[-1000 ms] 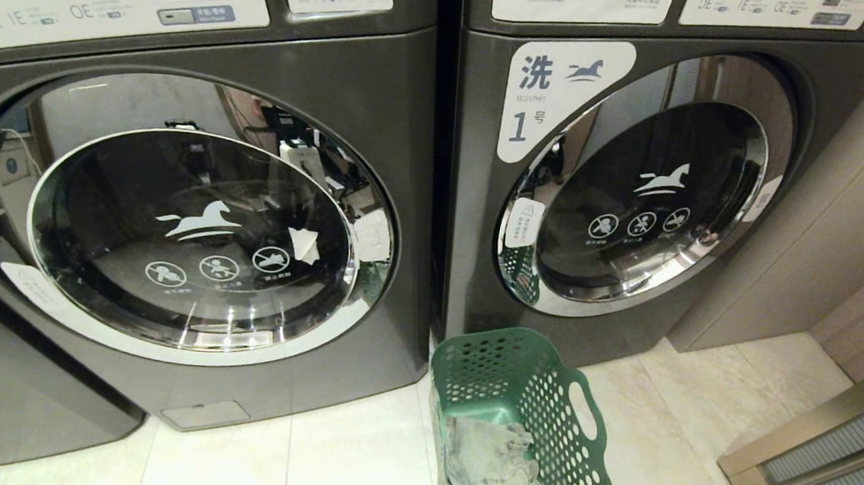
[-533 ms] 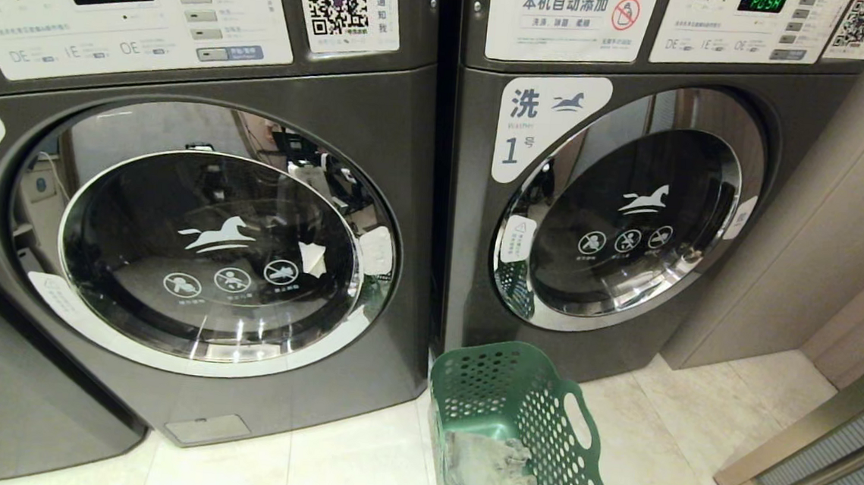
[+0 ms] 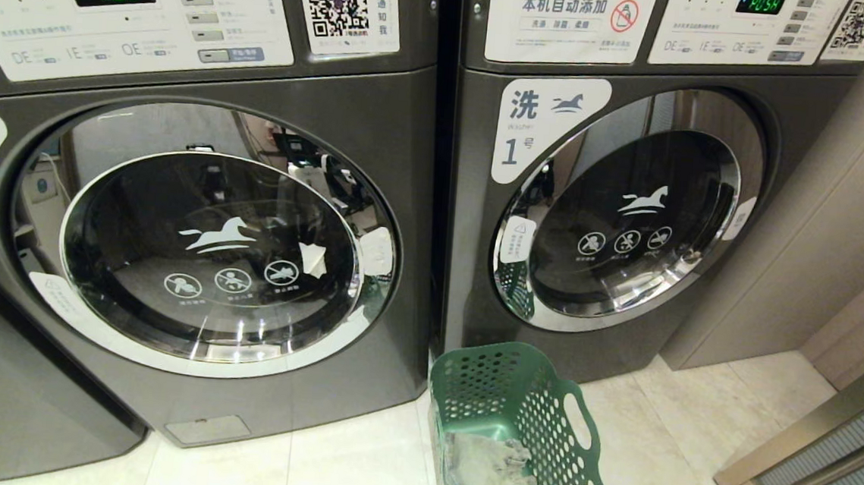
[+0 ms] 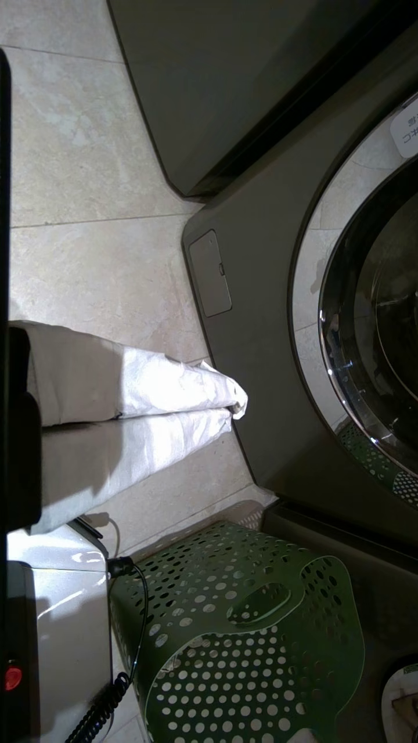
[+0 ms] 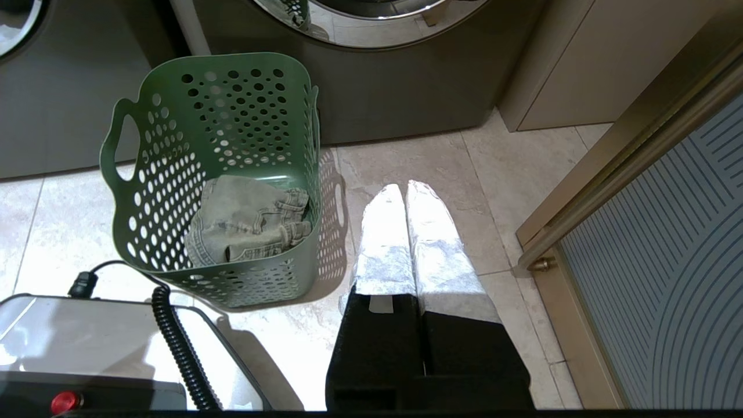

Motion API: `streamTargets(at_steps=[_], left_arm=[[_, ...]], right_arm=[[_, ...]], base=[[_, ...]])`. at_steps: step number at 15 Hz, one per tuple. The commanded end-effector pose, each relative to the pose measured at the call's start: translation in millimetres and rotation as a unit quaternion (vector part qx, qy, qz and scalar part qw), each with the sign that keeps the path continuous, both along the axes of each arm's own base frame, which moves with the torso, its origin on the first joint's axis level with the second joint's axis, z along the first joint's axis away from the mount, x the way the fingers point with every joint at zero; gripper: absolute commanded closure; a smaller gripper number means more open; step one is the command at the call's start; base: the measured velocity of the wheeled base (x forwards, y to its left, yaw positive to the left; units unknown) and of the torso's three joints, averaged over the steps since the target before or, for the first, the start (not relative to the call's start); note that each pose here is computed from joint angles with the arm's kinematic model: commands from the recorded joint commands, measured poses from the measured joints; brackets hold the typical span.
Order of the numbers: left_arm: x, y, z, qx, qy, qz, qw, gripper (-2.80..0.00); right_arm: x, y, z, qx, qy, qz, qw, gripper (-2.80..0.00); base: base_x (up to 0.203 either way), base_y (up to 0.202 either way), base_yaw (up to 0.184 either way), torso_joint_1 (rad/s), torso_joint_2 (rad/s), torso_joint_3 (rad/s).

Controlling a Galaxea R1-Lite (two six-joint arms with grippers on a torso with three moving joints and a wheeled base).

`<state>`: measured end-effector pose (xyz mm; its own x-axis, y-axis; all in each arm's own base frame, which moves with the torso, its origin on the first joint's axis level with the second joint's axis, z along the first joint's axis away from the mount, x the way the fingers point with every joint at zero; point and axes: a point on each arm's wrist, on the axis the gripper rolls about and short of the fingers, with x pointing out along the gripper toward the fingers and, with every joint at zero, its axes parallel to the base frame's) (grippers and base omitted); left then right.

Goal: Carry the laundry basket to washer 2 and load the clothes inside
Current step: Open the lid of the washing machine

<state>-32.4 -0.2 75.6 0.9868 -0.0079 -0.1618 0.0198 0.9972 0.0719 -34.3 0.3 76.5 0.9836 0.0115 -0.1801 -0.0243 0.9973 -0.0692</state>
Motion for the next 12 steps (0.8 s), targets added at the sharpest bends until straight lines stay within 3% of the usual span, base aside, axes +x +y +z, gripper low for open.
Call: streamTargets(at_steps=[1,12], left_arm=[[0.1,0.0,-0.1,0.000,0.002,0.000,1.0000,0.00],[0.1,0.0,0.1,0.000,0.001,0.000,1.0000,0.00]], right_arm=[[0.1,0.0,-0.1,0.000,0.001,0.000,1.000,0.00],[0.1,0.0,-0.1,-0.001,0.001,0.001,1.000,0.00]], base=[[0.000,0.000,0.000,0.000,0.00,0.000],[-0.006,0.000,0.000,0.001,0.00,0.000]])
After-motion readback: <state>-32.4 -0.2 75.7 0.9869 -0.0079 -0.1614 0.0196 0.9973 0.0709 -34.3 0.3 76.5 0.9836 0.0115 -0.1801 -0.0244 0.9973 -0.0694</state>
